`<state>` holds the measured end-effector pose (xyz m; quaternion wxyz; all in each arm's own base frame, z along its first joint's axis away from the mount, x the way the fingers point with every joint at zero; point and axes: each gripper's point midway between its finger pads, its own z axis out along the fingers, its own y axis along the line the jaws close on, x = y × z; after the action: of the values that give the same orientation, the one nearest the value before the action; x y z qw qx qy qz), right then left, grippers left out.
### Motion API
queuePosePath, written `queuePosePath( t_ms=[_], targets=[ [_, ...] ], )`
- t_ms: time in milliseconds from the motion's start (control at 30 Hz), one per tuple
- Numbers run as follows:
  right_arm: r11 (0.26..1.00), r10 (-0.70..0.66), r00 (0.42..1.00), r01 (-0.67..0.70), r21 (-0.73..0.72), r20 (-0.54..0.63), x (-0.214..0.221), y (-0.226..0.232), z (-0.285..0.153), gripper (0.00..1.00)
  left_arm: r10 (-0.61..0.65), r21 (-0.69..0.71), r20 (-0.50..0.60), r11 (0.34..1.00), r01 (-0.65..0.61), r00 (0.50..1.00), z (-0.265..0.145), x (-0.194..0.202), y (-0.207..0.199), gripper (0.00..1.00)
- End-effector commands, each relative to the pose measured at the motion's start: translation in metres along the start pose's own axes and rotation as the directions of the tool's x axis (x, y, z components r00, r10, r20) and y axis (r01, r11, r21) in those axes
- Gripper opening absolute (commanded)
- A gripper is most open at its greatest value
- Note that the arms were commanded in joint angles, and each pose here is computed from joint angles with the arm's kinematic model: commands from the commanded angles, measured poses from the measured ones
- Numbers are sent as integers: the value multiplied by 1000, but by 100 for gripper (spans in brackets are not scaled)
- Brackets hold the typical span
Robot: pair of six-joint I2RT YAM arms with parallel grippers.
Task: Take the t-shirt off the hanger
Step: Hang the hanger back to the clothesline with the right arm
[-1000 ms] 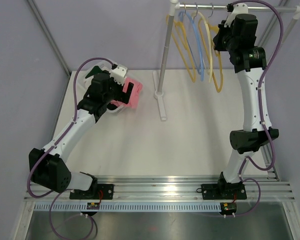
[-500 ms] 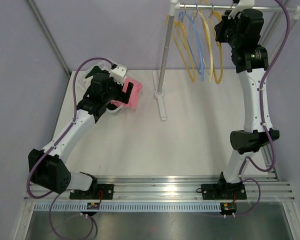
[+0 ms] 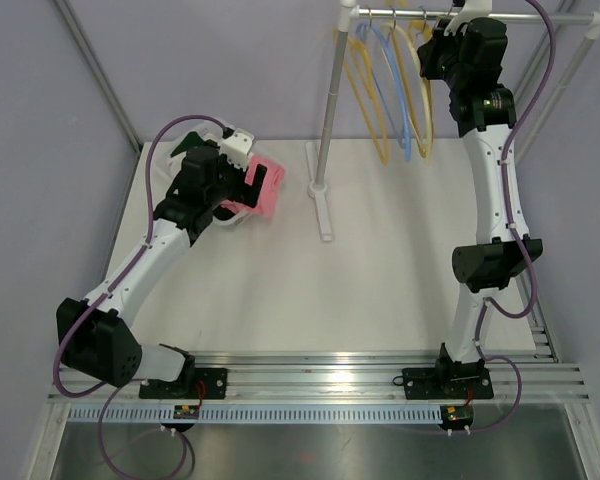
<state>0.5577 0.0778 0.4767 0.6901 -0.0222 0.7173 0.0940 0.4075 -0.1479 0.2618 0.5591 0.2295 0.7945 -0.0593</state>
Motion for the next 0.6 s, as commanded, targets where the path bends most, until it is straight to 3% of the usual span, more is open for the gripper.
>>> queuePosePath(
  t_ms=[0,567],
  targets=[
    [999,19,990,-11,-53,139,-44,9,-5,0,17,9,70,1000,-17,997,-7,-17,-2,99],
    [995,84,996,-86,-43,-43,26,-9,25,0,13,26,59,1000,-15,998,-5,-15,-5,99]
  ],
)
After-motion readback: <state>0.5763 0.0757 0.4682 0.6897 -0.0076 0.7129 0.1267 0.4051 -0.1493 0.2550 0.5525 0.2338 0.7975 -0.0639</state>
